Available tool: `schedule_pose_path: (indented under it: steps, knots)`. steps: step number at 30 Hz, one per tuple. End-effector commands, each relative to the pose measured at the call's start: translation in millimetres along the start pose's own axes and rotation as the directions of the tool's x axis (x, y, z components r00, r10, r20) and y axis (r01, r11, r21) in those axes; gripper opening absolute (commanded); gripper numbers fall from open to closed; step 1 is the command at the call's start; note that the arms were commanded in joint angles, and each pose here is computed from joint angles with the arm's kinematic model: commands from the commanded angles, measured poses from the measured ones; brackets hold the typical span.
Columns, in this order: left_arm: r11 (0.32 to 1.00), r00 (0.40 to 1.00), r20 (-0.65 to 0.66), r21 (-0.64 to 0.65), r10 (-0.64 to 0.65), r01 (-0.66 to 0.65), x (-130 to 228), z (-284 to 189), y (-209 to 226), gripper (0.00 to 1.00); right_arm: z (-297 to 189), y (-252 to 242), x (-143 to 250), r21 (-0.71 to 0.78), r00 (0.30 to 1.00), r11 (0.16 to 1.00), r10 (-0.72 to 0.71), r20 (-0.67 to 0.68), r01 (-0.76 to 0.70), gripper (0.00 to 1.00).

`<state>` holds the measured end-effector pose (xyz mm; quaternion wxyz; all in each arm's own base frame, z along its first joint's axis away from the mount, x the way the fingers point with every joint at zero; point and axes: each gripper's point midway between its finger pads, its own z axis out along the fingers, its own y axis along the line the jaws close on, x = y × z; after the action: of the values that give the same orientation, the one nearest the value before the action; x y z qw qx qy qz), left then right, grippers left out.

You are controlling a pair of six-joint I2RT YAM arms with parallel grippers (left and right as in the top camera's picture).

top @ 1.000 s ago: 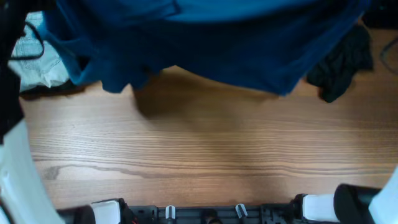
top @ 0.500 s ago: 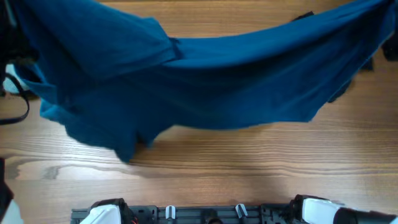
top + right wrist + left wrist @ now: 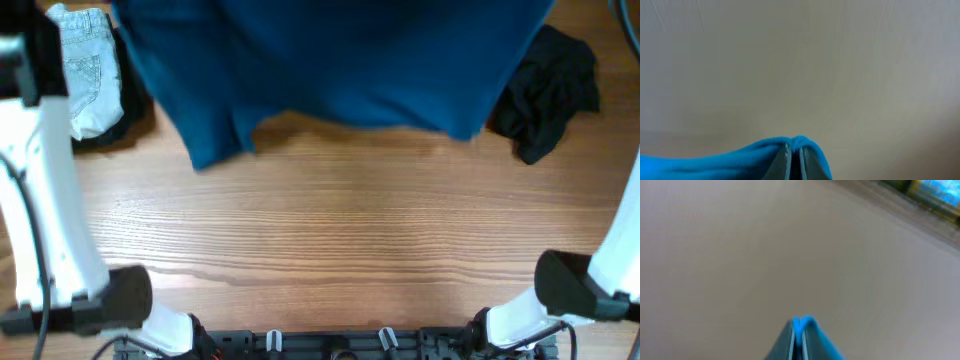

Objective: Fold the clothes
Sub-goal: 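Lift the shirt with both grippers and swing it forward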

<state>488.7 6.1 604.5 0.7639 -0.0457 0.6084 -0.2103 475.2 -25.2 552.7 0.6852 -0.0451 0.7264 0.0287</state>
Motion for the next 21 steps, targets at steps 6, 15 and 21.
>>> schedule_pose_path:
  steps: [6,15,21]
  knots:
    - [0.974,0.946,-0.271,0.084,-0.179,0.208,91,30,10,0.04,37,7,56,-0.105,0.989,0.994,-0.005,-0.146,-0.011,0.04]
    - [0.96,0.732,-0.623,-0.225,-0.274,0.168,203,-18,66,0.04,59,28,205,-0.169,0.796,0.951,0.11,-0.595,-0.258,0.04]
    - [0.906,0.55,-0.731,-0.401,-0.404,0.134,245,-68,79,0.04,26,38,232,-0.12,0.669,0.935,0.145,-0.729,-0.333,0.04]
